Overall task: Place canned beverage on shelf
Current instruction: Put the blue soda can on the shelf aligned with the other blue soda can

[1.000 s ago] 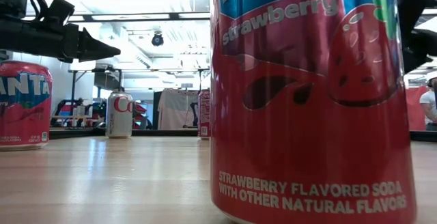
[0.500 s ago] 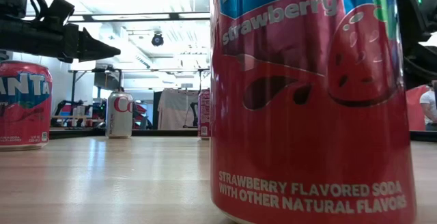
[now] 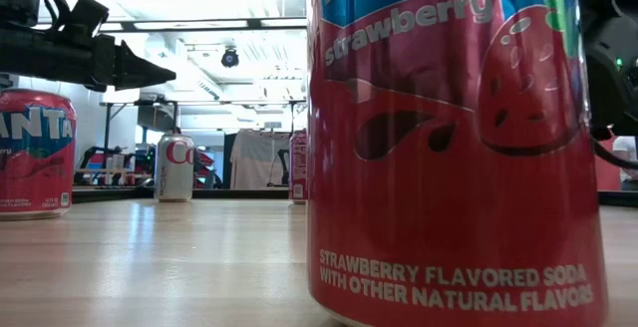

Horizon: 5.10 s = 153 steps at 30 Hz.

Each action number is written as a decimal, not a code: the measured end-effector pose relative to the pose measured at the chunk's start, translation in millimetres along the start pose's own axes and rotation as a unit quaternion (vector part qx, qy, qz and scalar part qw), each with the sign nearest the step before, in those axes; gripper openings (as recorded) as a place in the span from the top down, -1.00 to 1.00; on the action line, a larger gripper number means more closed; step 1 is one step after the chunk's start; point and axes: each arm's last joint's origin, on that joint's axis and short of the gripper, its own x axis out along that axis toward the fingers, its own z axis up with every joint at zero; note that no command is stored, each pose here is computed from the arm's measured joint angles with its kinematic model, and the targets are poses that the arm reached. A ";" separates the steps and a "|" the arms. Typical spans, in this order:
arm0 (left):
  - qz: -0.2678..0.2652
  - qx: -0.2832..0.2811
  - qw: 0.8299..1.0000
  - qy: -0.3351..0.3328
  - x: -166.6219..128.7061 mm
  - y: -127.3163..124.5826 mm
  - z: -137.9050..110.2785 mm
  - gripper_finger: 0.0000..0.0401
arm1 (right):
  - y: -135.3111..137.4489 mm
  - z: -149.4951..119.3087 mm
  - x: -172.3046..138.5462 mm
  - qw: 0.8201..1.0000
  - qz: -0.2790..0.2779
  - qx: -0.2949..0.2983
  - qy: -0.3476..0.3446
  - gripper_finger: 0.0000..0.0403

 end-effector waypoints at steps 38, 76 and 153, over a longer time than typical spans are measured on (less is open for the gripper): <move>0.000 0.000 1.000 0.000 0.0 0.0 0.0 -0.99 | 2.1 3.1 -5.1 0.998 -0.047 -0.029 0.031 -0.27; 0.000 0.000 1.000 0.000 0.0 0.0 -0.1 -0.99 | 13.3 10.3 50.2 0.998 -0.016 -0.052 -0.037 -0.91; 0.000 0.000 1.000 0.000 0.0 0.0 -0.1 -0.99 | -44.3 198.2 32.1 0.998 -0.060 -0.026 -0.002 -0.03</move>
